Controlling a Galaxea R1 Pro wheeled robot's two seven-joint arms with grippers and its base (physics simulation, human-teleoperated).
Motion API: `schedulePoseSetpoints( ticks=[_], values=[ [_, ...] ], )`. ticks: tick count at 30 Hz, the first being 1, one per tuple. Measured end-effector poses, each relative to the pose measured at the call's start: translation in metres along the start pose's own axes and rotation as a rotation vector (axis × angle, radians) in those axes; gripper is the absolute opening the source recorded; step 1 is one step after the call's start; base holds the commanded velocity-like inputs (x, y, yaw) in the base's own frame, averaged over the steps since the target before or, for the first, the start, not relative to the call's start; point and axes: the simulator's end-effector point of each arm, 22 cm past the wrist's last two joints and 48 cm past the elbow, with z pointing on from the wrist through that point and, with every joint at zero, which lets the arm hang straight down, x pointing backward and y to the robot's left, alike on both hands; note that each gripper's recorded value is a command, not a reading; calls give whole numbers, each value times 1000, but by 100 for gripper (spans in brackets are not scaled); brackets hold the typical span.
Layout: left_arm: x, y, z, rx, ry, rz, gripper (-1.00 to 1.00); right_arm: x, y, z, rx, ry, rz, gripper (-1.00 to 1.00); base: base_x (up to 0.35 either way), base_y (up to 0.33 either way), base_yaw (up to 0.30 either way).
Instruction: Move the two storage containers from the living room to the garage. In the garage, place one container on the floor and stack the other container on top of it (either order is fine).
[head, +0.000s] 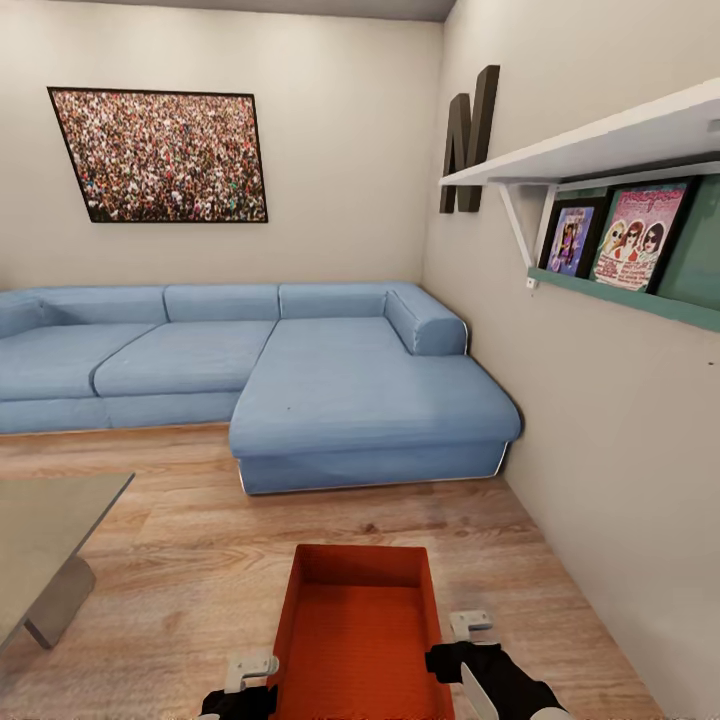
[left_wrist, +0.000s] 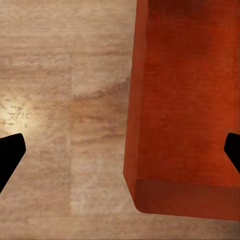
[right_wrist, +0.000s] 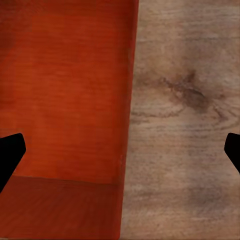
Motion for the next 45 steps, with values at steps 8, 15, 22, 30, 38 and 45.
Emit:
schedulePoseSetpoints(
  ticks=[8, 15, 22, 30, 38, 45],
  values=[
    [7, 1, 6, -1, 0, 0, 100, 6, 0, 7, 0, 0, -1, 100, 0, 0, 0],
    [14, 2, 12, -1, 0, 1, 100, 12, 0, 14, 0, 0, -1, 100, 0, 0, 0],
    [22, 1, 20, 1, -1, 1, 100, 20, 0, 22, 0, 0, -1, 100, 0, 0, 0],
    [27, 2, 24, 1, -3, 0, 100, 24, 1, 27, 0, -1, -2, 100, 0, 0, 0],
    [34, 2, 32, 1, -9, 0, 100, 32, 1, 36, 0, -1, -3, 100, 0, 0, 0],
    [34, 2, 35, 2, -25, -6, 100, 36, 1, 39, 0, -1, -2, 100, 0, 0, 0]
  ],
)
